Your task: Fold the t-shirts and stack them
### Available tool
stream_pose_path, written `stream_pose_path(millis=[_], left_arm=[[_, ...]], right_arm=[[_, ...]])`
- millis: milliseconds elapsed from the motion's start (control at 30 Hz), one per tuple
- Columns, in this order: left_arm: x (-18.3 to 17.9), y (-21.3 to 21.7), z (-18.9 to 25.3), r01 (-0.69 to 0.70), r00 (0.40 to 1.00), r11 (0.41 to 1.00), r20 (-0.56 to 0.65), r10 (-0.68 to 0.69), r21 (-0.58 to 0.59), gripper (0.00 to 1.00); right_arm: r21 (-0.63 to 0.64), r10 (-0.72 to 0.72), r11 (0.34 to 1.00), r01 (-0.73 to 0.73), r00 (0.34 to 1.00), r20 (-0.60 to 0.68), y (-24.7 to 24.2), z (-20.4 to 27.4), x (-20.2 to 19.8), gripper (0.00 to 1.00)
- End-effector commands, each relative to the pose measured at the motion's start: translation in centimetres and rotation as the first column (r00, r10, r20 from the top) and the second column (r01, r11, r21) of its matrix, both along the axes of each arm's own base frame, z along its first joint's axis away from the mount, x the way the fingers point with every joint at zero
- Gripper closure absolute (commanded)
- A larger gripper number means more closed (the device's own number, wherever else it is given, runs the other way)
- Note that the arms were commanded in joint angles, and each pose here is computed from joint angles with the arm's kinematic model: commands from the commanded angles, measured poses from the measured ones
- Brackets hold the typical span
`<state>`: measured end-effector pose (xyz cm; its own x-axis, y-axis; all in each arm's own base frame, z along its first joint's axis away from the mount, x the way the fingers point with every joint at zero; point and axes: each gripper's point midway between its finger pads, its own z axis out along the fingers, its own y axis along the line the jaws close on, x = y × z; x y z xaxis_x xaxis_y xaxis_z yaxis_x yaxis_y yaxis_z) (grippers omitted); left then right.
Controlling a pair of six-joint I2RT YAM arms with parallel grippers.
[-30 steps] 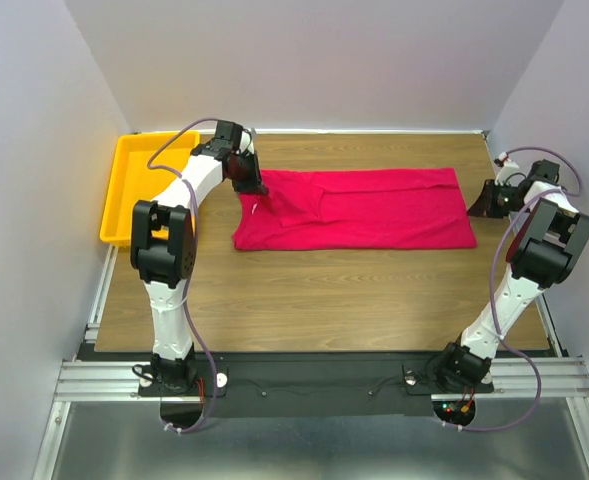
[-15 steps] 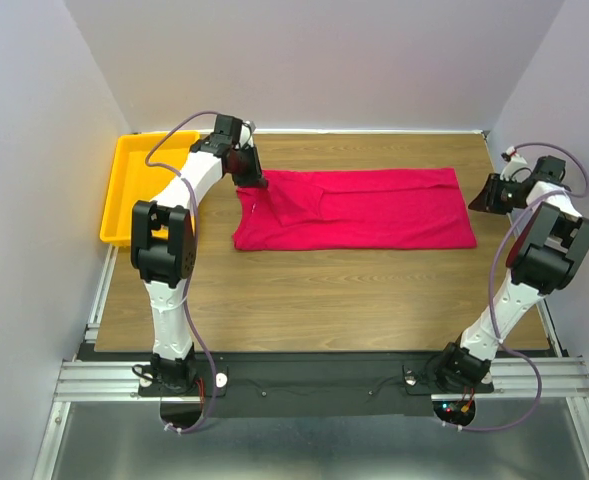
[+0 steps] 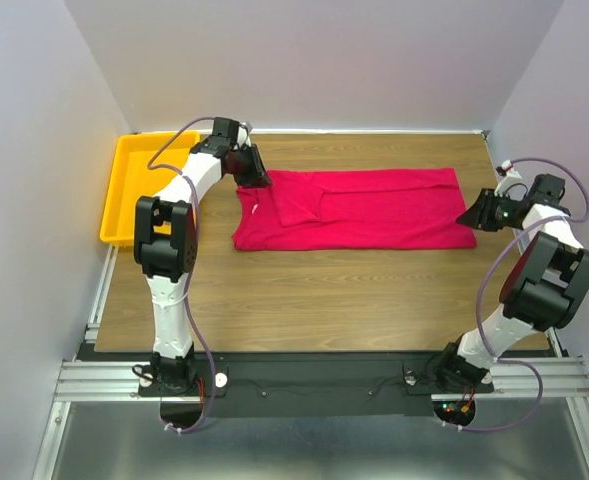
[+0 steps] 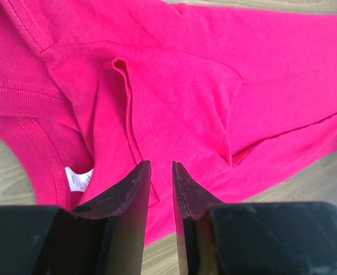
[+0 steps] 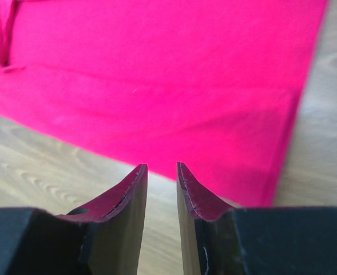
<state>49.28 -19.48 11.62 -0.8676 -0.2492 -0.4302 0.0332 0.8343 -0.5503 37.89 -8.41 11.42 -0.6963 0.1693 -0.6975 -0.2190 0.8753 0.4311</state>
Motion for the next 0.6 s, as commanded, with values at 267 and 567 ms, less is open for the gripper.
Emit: stream_pose_path(millis=[267, 567], left_arm=[[-4.6, -0.9, 3.5, 0.11, 0.988, 0.993, 0.116, -0.104, -0.043, 0.62], [-9.7, -2.6, -0.4, 0.047, 0.998, 0.996, 0.051, -0.044, -0.075, 0.62]], right_arm=[[0.12, 0.165, 0.976, -0.181, 0.977, 0.133, 5.5, 1.7, -3.9, 0.62], [0.154, 0.172, 0.97, -0.19, 0.977, 0.125, 6.3, 1.4, -4.8, 0.62]])
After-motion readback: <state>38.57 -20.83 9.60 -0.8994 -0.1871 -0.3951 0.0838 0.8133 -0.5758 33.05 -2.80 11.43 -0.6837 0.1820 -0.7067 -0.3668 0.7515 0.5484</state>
